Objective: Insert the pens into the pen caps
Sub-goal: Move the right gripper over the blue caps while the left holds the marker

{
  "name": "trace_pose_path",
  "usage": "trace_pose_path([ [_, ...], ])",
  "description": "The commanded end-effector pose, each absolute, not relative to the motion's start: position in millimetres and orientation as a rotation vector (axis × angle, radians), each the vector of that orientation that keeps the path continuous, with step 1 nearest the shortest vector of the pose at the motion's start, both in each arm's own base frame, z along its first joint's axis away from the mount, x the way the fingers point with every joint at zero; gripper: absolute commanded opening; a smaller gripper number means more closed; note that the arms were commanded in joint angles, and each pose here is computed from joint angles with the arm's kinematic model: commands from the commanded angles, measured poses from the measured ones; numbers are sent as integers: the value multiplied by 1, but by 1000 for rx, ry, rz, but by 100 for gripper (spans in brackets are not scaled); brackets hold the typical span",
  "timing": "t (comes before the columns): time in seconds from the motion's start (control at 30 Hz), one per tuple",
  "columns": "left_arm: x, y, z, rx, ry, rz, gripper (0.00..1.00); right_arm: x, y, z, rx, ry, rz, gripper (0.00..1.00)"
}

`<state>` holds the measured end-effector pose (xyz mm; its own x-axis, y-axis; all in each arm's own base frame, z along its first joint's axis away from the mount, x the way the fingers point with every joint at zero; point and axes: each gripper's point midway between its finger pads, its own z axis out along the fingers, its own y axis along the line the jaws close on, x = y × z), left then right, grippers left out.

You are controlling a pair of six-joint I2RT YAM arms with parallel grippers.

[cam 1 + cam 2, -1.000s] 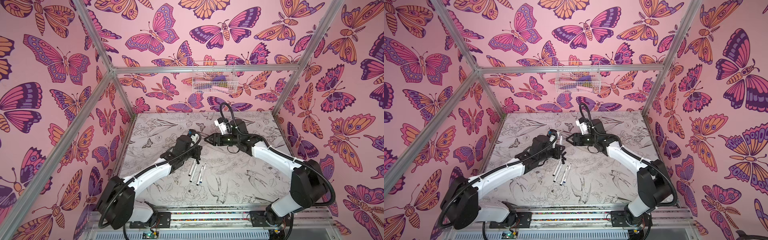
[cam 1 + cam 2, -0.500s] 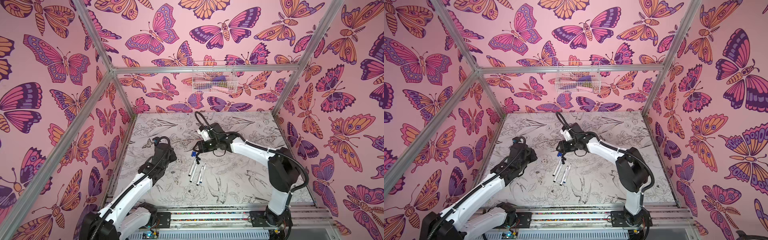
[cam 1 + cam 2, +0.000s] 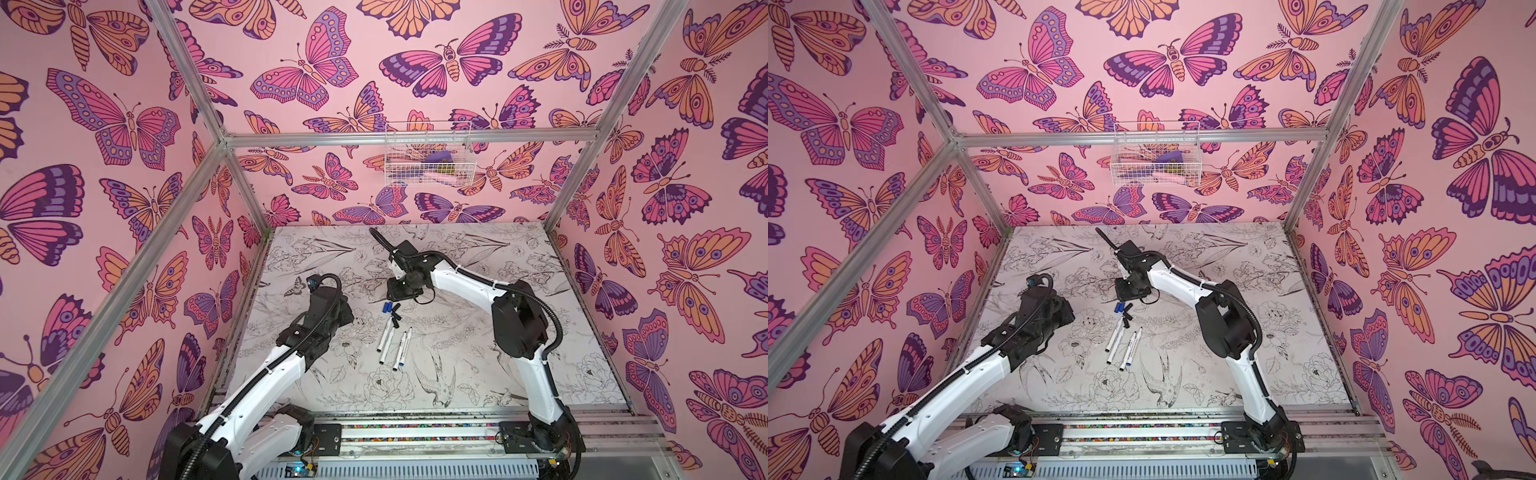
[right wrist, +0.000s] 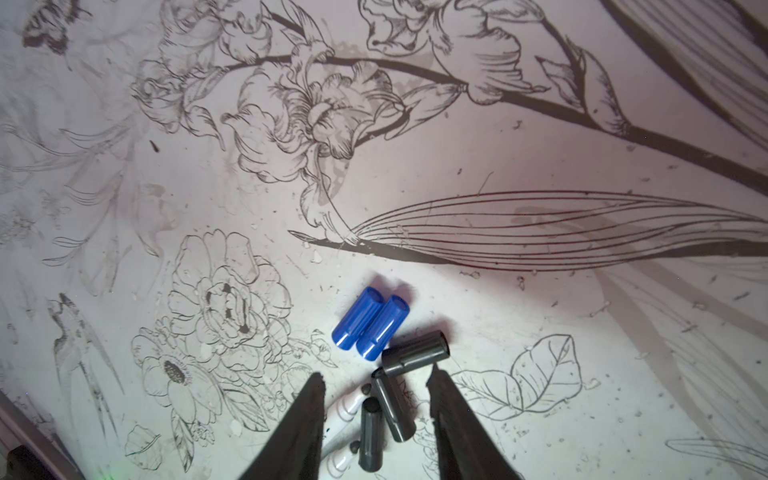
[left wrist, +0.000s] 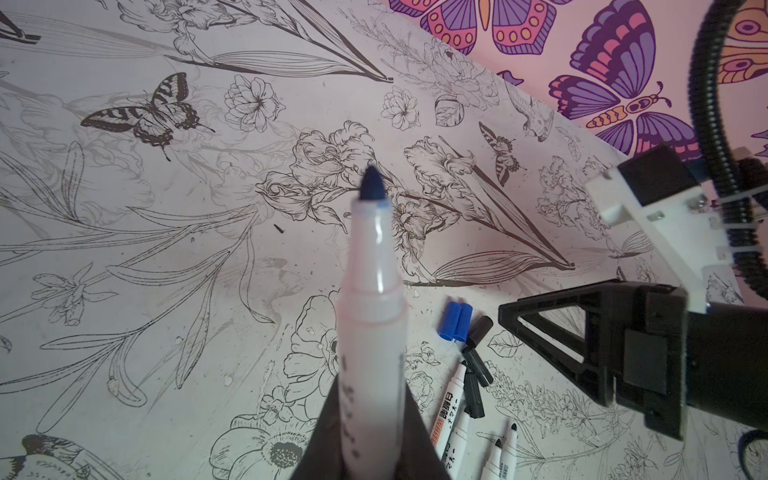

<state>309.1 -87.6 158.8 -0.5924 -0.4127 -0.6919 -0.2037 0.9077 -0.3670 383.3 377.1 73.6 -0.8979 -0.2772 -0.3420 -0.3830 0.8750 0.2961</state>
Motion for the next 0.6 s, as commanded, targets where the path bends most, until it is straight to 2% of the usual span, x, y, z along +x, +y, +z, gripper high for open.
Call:
trace_pose_path([
  [0.0, 302, -82, 153, -419, 2250, -291, 0, 380, 371, 65, -559, 2789, 399, 44],
  [0.57, 297, -78, 141, -457, 2279, -297, 0, 377, 384, 42, -677, 2797, 297, 45],
])
